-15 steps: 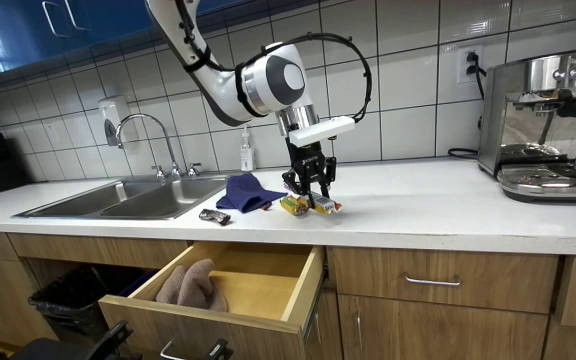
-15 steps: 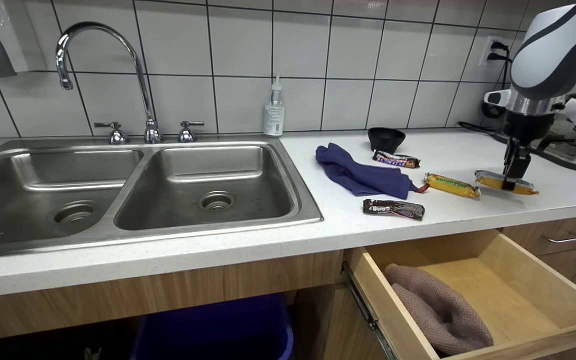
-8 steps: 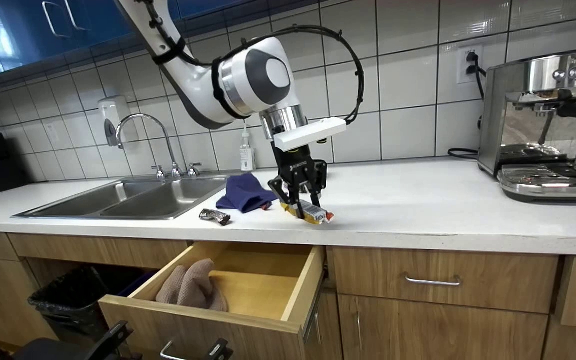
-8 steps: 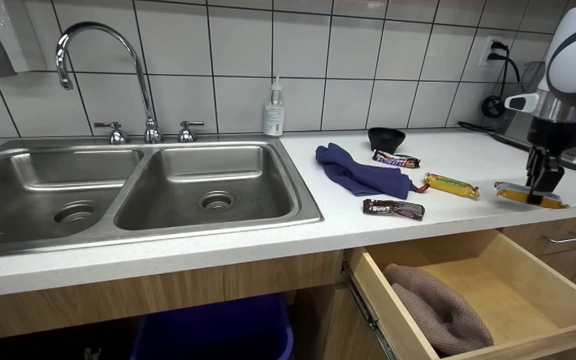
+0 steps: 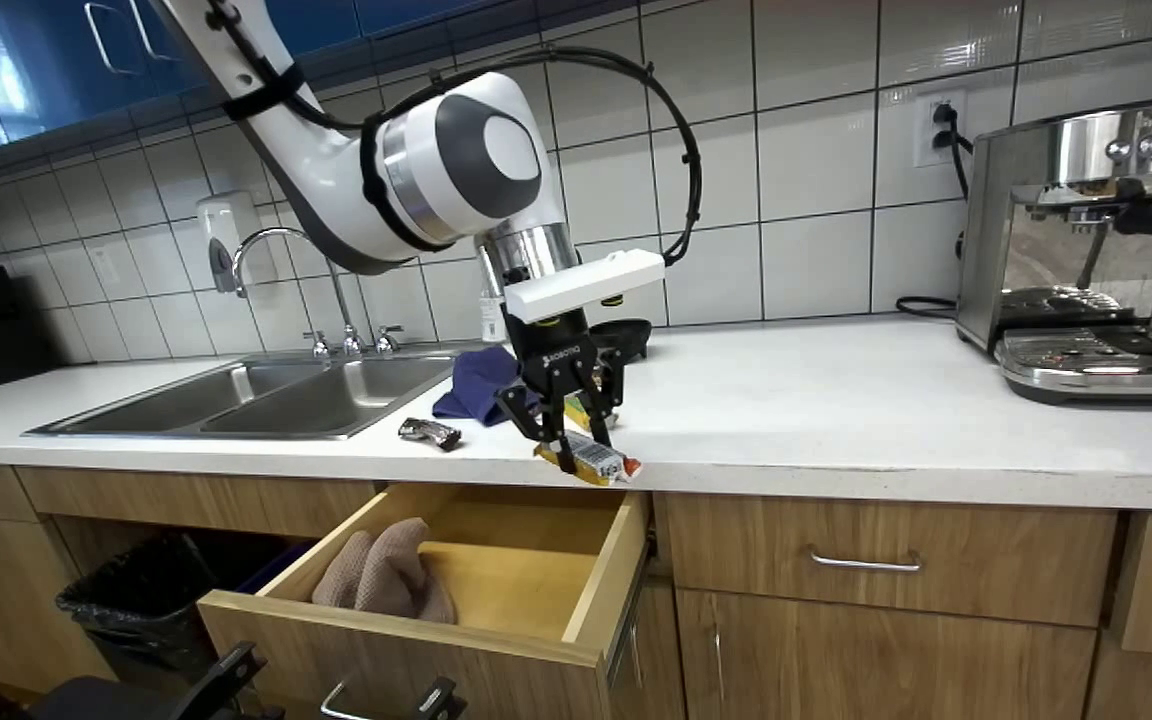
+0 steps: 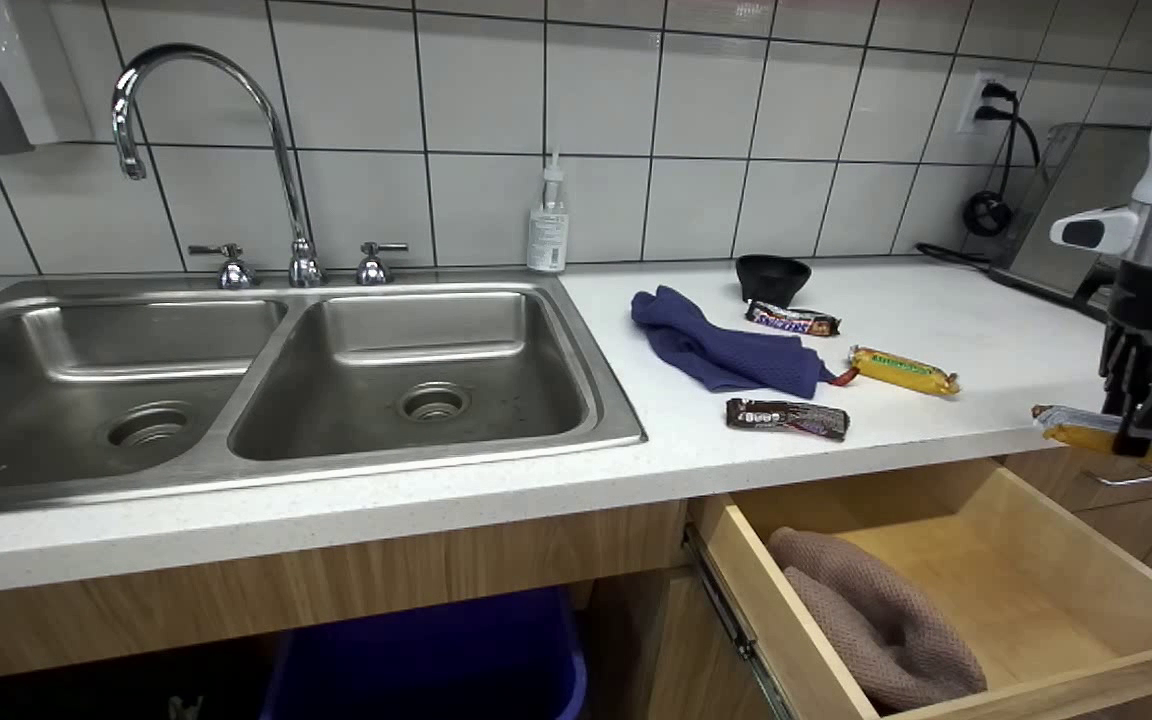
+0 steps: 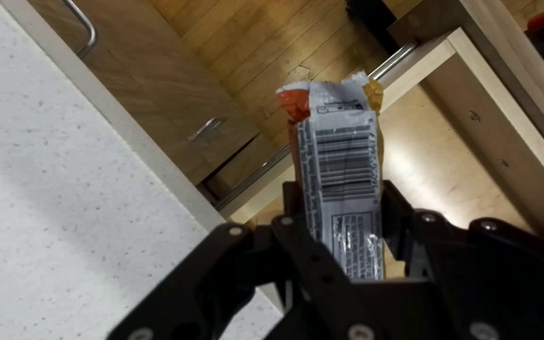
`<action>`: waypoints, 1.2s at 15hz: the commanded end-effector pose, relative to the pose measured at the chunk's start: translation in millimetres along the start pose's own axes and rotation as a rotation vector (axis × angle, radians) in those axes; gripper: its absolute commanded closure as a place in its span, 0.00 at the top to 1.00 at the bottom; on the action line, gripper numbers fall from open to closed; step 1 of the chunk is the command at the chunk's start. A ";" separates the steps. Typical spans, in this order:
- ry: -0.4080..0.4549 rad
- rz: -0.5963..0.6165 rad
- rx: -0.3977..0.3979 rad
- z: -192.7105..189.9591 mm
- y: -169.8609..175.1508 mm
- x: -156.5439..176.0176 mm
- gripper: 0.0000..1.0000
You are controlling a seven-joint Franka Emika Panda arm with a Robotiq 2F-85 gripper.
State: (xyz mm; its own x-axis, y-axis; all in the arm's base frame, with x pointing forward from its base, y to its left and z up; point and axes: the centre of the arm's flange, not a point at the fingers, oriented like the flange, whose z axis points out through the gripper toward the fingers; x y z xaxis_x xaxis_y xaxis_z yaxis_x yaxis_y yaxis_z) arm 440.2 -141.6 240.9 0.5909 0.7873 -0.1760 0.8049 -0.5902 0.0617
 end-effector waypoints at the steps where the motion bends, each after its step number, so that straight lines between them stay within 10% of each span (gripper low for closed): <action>1: -0.003 -0.024 -0.019 -9.2 -27.2 1.1 0.18; 18: -0.044 -0.142 0.026 24.1 -51.8 62.5 0.18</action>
State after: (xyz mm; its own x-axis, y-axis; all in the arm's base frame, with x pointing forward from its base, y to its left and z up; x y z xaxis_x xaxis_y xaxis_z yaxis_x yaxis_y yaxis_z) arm 425.8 -72.8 212.8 0.4680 0.8588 -0.2082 0.8774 -0.4797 -0.0062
